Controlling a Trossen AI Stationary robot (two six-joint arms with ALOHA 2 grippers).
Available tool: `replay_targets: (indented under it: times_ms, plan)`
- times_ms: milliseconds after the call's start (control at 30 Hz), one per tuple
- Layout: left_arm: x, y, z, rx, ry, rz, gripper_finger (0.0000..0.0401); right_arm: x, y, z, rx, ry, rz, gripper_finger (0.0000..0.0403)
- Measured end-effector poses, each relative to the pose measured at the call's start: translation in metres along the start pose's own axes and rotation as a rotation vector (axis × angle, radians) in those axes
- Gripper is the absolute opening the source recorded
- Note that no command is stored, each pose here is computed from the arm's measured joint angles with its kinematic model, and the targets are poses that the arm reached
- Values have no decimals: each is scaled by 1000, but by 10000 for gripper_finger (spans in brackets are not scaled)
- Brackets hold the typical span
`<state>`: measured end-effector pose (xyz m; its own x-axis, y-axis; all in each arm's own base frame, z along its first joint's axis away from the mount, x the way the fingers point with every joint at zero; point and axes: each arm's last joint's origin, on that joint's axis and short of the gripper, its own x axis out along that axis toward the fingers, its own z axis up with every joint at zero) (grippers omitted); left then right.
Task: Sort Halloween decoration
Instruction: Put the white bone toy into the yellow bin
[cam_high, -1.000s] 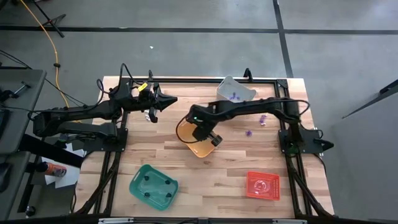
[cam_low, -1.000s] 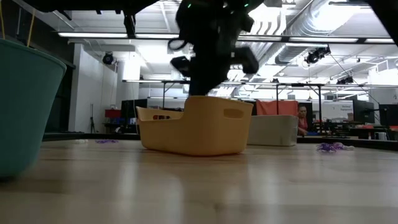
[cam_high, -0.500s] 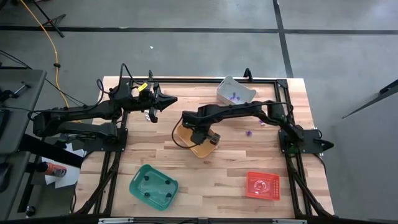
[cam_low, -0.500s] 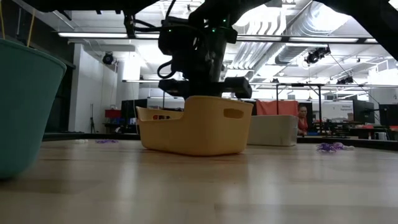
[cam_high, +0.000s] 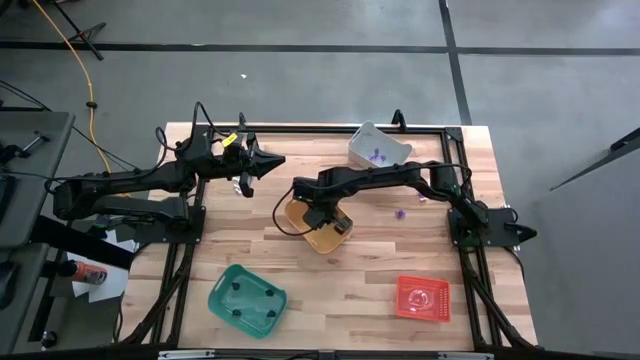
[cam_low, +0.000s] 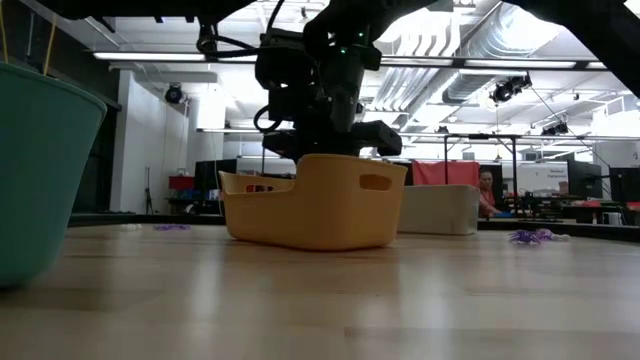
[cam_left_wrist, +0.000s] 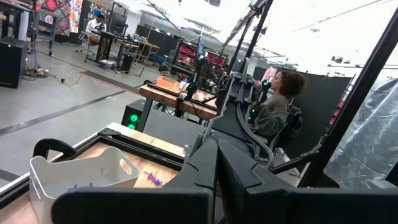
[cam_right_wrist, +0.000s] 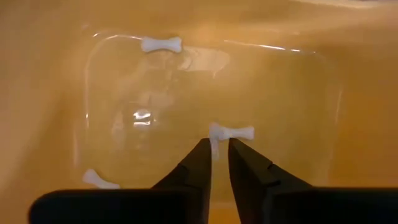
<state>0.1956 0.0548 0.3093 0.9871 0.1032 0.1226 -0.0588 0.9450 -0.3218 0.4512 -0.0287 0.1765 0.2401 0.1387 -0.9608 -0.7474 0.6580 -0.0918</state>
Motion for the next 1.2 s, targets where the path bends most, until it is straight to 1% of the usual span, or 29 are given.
replay_targets:
  times_ms: [133,267,400,467,533,600,667,733,800,900,1000,1133,1200]
  plan:
    - [0,0,0,0,0,0,0,0,0,0,16,-3,-3,83]
    - [0,0,0,0,0,0,0,-4,0,1,-32,6,9,117]
    - [0,0,0,2,0,0,0,-19,0,5,-52,23,34,127]
    - [0,0,0,17,0,0,0,-30,-2,6,-33,27,36,122]
    - [0,0,0,27,0,0,0,-44,-3,6,8,17,20,104]
    - [0,0,0,27,0,0,0,-60,-4,4,44,1,-1,72]
    - [0,0,0,28,-1,4,0,-73,-3,0,88,-12,7,27]
    - [0,0,0,34,-2,6,0,-84,0,-5,126,-17,18,9]
    - [0,0,0,45,-3,6,0,-94,3,-11,177,-7,32,12]
    - [0,1,0,45,-7,20,0,-109,10,-23,241,3,79,2]
    - [0,1,0,52,-13,41,0,-122,18,-41,322,14,92,1]
    - [0,2,0,56,-16,50,0,-135,43,-74,438,5,67,0]
    - [0,2,0,64,-15,50,0,-137,63,-92,505,-16,38,0]
